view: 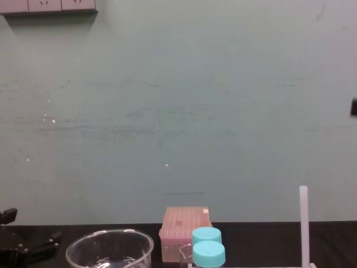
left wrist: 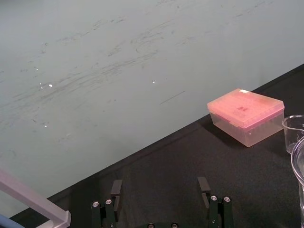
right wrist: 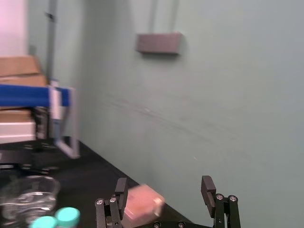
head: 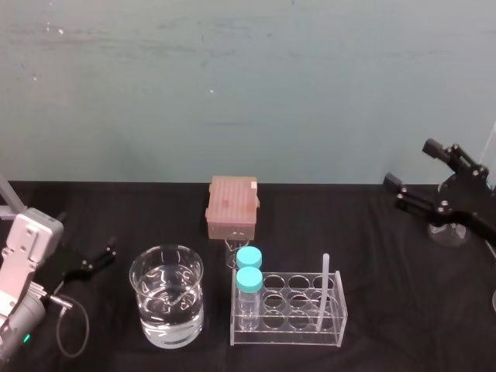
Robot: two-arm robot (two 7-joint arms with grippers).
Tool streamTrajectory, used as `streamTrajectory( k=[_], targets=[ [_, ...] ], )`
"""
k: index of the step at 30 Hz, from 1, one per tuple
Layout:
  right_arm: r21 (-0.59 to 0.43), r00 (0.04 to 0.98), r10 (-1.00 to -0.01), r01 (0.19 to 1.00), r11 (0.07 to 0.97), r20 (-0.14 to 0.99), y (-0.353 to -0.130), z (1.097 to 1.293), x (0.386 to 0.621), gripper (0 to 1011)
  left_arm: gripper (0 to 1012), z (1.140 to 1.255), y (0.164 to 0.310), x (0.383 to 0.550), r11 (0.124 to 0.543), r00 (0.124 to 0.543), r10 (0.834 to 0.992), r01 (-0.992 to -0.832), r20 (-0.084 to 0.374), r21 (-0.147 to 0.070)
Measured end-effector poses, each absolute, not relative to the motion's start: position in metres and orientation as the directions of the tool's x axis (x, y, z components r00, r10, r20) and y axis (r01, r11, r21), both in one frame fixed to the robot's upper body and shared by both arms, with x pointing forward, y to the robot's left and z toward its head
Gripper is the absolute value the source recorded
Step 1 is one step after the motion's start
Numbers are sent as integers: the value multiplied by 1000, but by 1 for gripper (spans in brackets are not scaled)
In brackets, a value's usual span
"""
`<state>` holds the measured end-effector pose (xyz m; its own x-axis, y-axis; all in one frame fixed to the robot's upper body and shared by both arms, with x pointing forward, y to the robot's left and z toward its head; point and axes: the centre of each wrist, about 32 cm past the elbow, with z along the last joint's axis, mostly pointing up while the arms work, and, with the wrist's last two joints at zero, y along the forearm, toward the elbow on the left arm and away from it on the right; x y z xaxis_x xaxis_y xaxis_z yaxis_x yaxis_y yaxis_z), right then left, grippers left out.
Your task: Pick up the stirring rod with one hand, then place it down.
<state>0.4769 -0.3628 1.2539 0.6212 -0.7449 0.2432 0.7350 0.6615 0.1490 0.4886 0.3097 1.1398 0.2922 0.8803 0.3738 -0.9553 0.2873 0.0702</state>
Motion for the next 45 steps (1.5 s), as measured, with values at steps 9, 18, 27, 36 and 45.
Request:
streamTrajectory(
  k=[9, 18, 27, 36, 45],
  targets=[
    [117, 752, -588, 582, 804, 297, -382, 1276, 469, 1000, 1005, 1140, 310, 489, 287, 292, 880, -955, 374, 70],
    [-66, 854, -404, 447, 892, 328, -375, 1268, 465, 1000, 1005, 1140, 310, 489, 287, 292, 880, -955, 374, 70],
    [-106, 874, -375, 424, 900, 308, -357, 1249, 469, 1000, 1005, 1140, 310, 489, 287, 292, 880, -955, 374, 70],
    [-113, 862, -431, 472, 874, 267, -341, 1231, 478, 1000, 1005, 1140, 310, 489, 287, 292, 880, -955, 374, 70],
    [-145, 858, -466, 500, 854, 217, -324, 1213, 485, 1000, 1005, 1140, 310, 489, 287, 292, 880, -955, 374, 70]
  ],
)
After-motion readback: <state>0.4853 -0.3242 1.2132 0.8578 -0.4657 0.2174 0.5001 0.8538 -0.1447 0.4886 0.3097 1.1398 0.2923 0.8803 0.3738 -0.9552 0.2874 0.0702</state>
